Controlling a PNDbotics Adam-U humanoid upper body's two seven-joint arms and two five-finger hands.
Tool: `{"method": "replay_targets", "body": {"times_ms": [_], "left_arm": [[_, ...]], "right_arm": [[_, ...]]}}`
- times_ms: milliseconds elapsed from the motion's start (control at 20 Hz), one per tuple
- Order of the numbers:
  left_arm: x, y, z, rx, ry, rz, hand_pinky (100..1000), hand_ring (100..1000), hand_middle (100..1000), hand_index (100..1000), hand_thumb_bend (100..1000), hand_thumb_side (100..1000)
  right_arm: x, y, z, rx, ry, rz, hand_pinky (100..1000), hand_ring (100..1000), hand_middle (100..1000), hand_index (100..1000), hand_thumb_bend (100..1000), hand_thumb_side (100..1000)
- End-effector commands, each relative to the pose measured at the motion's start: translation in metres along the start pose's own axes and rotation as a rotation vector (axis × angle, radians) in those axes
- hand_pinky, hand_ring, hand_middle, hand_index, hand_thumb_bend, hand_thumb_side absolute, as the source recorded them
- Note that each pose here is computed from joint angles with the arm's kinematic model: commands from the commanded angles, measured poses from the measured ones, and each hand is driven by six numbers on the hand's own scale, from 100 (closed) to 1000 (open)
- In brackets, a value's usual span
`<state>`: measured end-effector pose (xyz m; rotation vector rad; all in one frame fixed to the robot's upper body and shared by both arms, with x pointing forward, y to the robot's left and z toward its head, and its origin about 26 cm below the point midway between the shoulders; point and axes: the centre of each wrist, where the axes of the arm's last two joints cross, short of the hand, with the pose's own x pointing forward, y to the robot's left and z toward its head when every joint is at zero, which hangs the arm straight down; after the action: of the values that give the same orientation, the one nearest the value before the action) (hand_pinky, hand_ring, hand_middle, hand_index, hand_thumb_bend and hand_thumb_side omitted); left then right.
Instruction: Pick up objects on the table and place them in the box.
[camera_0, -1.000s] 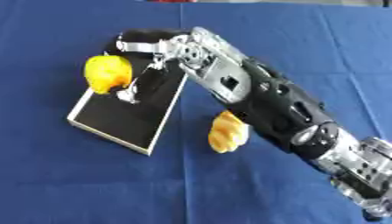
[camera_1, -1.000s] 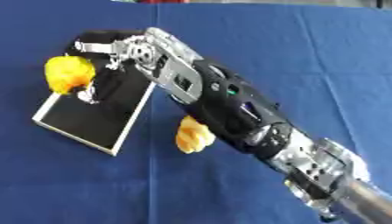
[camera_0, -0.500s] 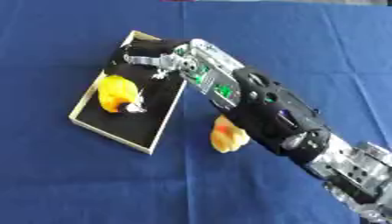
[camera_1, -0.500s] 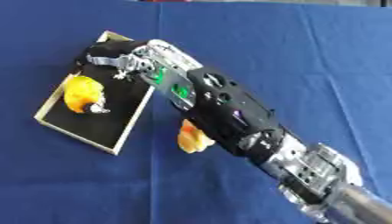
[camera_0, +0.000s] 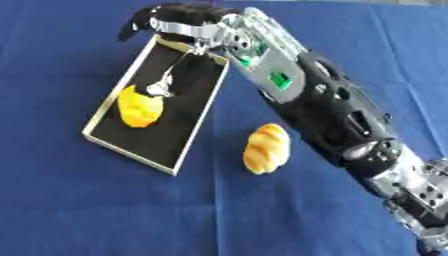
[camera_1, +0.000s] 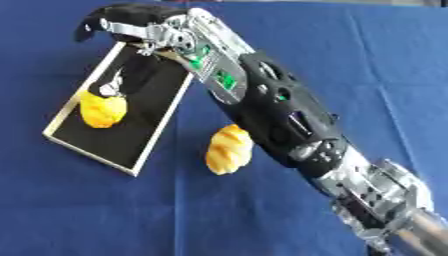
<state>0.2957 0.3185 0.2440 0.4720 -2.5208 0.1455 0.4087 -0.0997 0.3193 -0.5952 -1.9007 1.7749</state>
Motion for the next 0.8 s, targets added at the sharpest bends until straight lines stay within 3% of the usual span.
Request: {"method": "replay_targets", "body": {"times_ms": [50,350,550,650,700,750,800], "left_arm": [[0.006,0.003,-0.005,-0.002,-0.027,-0.009,867,835,803,853,607,745],[0.005,0.008,-0.002,0.012,-0.021,-0.033,867,834,799,852,607,742],[0.005,0.008,-0.002,0.011,-0.023,-0.037,866,834,798,852,606,743],[0.005,0.009,-0.003,0.011,-0.025,-0.039,866,834,797,852,607,743],[0.005,0.008,-0.003,0.011,-0.025,-0.038,866,834,796,852,607,742],[0.005,0.008,-0.003,0.01,-0.024,-0.037,866,834,796,852,607,742],[0.005,0.008,-0.003,0.01,-0.025,-0.037,866,834,795,852,608,742]], "right_arm": [[0.002,-0.019,0.016,-0.059,-0.004,0.004,922,959,870,895,336,380],[0.008,-0.04,0.093,-0.118,0.018,0.044,917,944,854,888,365,365],[0.025,-0.041,0.144,-0.088,0.031,0.092,918,941,846,883,376,367],[0.021,-0.035,0.158,-0.047,0.051,0.102,919,941,844,883,386,367],[0.017,-0.031,0.164,-0.022,0.062,0.105,919,942,843,884,498,271],[0.013,-0.027,0.169,0.0,0.072,0.107,919,942,845,884,392,367],[0.009,-0.021,0.174,0.026,0.085,0.106,919,943,845,883,399,367]]}}
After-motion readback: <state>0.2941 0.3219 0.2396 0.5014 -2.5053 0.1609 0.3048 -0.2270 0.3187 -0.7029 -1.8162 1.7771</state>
